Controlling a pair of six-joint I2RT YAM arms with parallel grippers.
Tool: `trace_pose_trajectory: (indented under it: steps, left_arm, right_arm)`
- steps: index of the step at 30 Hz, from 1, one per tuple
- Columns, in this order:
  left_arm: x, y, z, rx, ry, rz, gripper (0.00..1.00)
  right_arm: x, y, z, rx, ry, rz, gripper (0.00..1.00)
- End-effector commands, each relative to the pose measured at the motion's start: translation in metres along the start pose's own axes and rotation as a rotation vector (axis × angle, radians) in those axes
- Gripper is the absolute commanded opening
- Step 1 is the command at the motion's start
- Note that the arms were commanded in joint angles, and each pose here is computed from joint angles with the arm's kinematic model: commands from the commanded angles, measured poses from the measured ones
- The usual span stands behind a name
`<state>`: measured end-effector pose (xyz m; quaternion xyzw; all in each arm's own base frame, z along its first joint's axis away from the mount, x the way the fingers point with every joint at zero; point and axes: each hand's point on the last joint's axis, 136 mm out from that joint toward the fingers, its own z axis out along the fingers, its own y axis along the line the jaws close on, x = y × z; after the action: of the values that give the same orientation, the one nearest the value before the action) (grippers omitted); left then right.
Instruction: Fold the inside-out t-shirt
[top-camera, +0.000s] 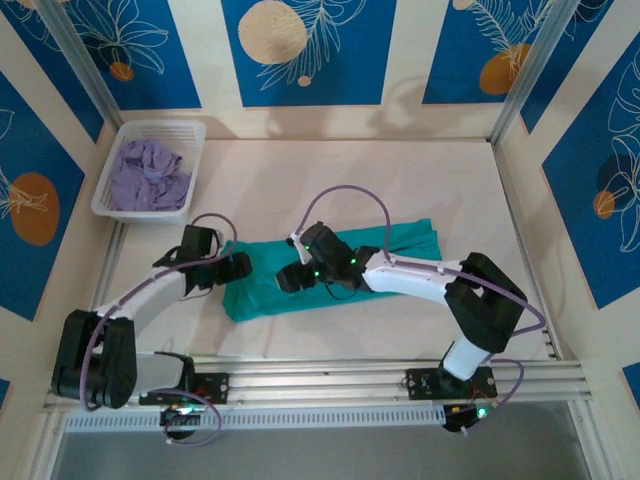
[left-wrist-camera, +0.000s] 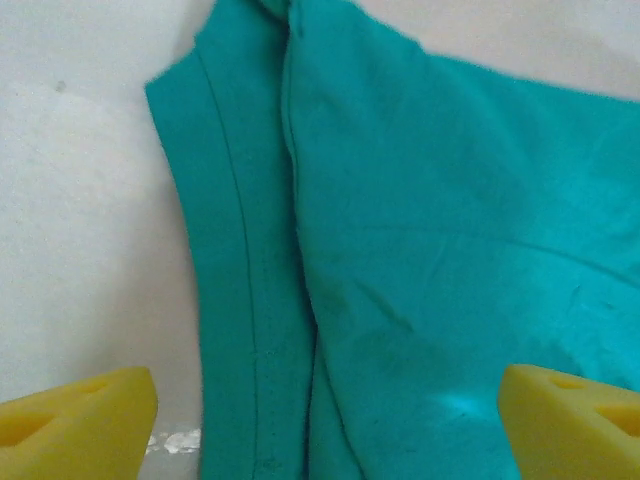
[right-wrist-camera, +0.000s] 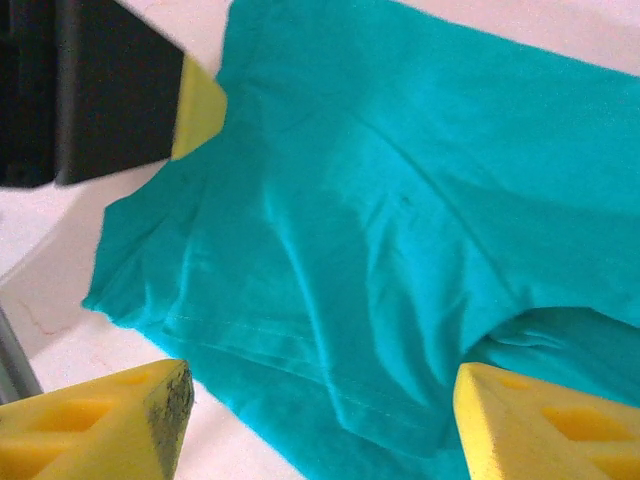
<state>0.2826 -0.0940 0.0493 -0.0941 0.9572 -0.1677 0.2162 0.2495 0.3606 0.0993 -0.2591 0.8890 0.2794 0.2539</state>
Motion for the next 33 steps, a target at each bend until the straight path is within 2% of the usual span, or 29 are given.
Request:
trace_pose_trajectory:
  steps: [1,4,9,15,18,23,30,33]
  left_arm:
    - [0.004,-0.001,0.010,-0.013,0.018,0.032,0.88]
    - [0.005,-0.016,0.019,0.034,0.029,0.054,0.87]
    - [0.014,-0.023,0.035,0.021,0.076,0.073,0.86]
    - [0.017,-0.049,0.039,0.088,0.067,0.115,0.80]
    - [0.017,-0.057,0.041,0.107,0.061,0.130,0.71]
    - [0.018,-0.063,0.048,0.123,0.057,0.153,0.47]
    - [0.012,-0.063,0.051,0.113,0.034,0.189,0.00]
    - [0.002,-0.055,0.044,0.062,0.002,0.214,0.00]
  right_arm:
    - [0.004,-0.005,-0.005,-0.006,-0.005,0.017,0.69]
    - [0.011,-0.010,-0.006,0.002,0.002,0.030,0.69]
    - [0.018,-0.014,-0.008,0.011,0.004,0.045,0.69]
    - [0.021,-0.017,-0.008,0.021,0.005,0.056,0.68]
    - [0.021,-0.017,-0.006,0.019,0.007,0.061,0.68]
    - [0.023,-0.019,-0.004,0.026,0.015,0.067,0.67]
    - [0.025,-0.024,-0.008,0.051,0.015,0.073,0.67]
    - [0.025,-0.028,-0.014,0.066,0.004,0.072,0.67]
